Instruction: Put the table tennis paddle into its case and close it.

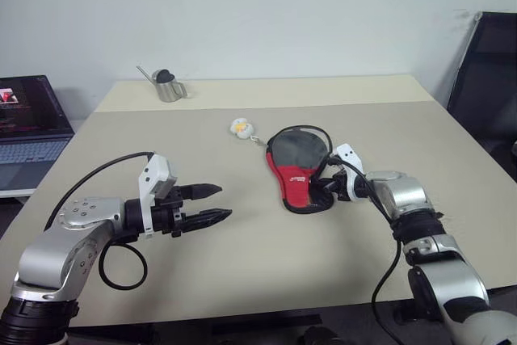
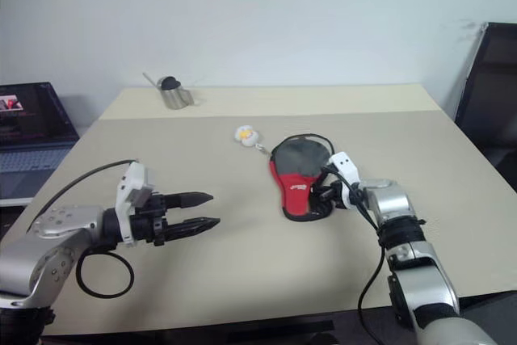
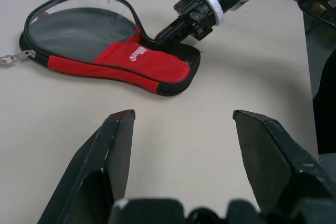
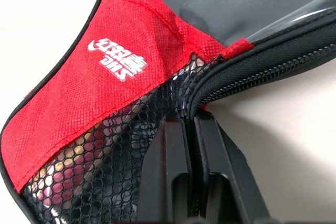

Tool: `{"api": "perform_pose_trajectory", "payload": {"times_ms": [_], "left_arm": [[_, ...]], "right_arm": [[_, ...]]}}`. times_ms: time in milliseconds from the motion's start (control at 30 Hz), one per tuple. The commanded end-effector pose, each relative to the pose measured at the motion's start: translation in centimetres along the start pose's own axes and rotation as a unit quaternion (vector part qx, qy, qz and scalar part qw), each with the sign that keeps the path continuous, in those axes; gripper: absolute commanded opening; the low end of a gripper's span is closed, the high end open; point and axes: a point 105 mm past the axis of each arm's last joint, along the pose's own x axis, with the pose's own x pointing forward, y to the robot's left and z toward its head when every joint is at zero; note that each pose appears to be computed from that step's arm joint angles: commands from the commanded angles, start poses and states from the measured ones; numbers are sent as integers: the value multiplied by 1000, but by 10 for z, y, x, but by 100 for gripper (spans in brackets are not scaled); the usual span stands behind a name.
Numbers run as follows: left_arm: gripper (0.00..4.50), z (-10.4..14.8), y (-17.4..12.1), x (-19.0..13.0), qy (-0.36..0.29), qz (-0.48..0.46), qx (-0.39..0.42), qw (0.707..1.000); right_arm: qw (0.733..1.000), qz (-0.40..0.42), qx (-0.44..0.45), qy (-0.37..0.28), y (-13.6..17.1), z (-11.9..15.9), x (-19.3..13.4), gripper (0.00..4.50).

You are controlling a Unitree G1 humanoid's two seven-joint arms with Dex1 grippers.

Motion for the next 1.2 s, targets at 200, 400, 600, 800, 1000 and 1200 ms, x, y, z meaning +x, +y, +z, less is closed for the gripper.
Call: {"api": "perform_pose_trajectory", "payload": {"times_ms": [200,400,600,800,1000,1200], "left_arm": [[325,13,-3,2,-13,-8,23,1000],[325,13,-1,1,-15,-2,23,1000],[325,16,0,1,-18,-1,25,1000],[325,17,2,3,-18,-2,27,999],[325,18,2,4,-19,-4,30,999],[325,18,3,3,-18,-3,31,999]], "right_arm": [[997,-58,46,16,-7,-17,13,52],[992,-101,72,-29,-21,0,10,155],[988,-104,96,-61,-29,14,8,155],[987,-137,60,-56,-40,15,9,155],[988,-140,23,-56,-40,21,12,191],[988,-143,3,-48,-40,18,12,369]]}}
